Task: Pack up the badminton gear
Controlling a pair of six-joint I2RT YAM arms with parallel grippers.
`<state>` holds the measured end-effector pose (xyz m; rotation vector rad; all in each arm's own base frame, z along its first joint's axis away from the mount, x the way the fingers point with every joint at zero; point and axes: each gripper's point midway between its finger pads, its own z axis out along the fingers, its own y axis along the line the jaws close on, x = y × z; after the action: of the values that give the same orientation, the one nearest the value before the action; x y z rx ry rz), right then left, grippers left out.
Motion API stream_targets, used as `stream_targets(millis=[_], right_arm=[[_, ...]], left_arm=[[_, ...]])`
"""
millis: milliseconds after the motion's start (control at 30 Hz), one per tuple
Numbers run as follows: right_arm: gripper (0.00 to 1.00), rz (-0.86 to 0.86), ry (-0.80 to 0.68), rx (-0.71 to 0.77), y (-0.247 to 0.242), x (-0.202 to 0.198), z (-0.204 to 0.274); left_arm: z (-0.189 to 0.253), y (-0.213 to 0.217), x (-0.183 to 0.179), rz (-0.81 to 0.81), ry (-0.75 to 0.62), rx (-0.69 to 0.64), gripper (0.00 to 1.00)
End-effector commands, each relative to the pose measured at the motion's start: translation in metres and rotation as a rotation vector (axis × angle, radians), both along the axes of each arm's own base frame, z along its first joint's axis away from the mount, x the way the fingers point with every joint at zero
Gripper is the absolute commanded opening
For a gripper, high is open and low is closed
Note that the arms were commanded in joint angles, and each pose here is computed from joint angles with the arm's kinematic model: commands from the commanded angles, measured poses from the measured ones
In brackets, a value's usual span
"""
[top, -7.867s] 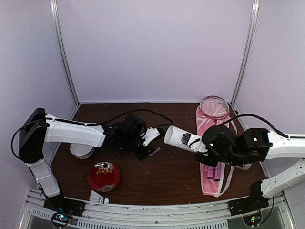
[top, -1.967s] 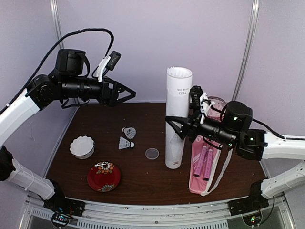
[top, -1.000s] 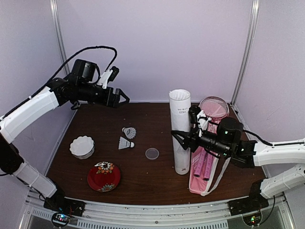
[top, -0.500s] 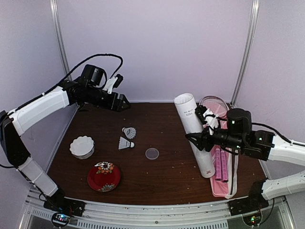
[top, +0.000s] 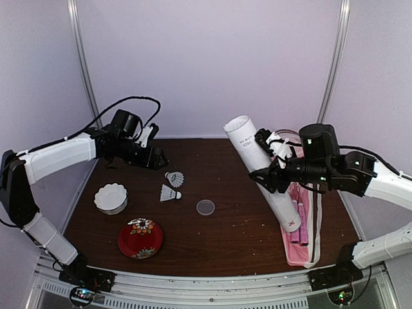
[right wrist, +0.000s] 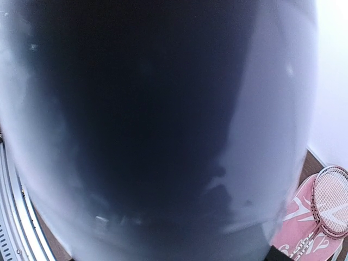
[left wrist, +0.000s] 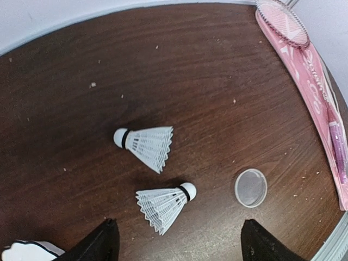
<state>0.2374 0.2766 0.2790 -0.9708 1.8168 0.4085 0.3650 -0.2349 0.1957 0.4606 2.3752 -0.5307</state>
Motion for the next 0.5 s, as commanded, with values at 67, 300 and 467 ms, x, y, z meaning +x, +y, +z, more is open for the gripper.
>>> stream_targets(millis=[67,300,467], right_arm=[[0.57,-0.013,0.020,-0.094,-0.010,-0.009,-0.003],[0.57,-0.030,0.052,-0.163,-0.019,-0.013,-0.018],[0.58,-0.031,0.061,-0.166,-0.020,-0.017,-0.023]], left_arm=[[-0.030,-0.001,0.004,0.099,0.004,-0.134,0.78],[-0.075,-0.001,0.003,0.129,0.069,-0.135,0.72],[-0.096,-0.006,0.008,0.138,0.110,-0.140,0.63]])
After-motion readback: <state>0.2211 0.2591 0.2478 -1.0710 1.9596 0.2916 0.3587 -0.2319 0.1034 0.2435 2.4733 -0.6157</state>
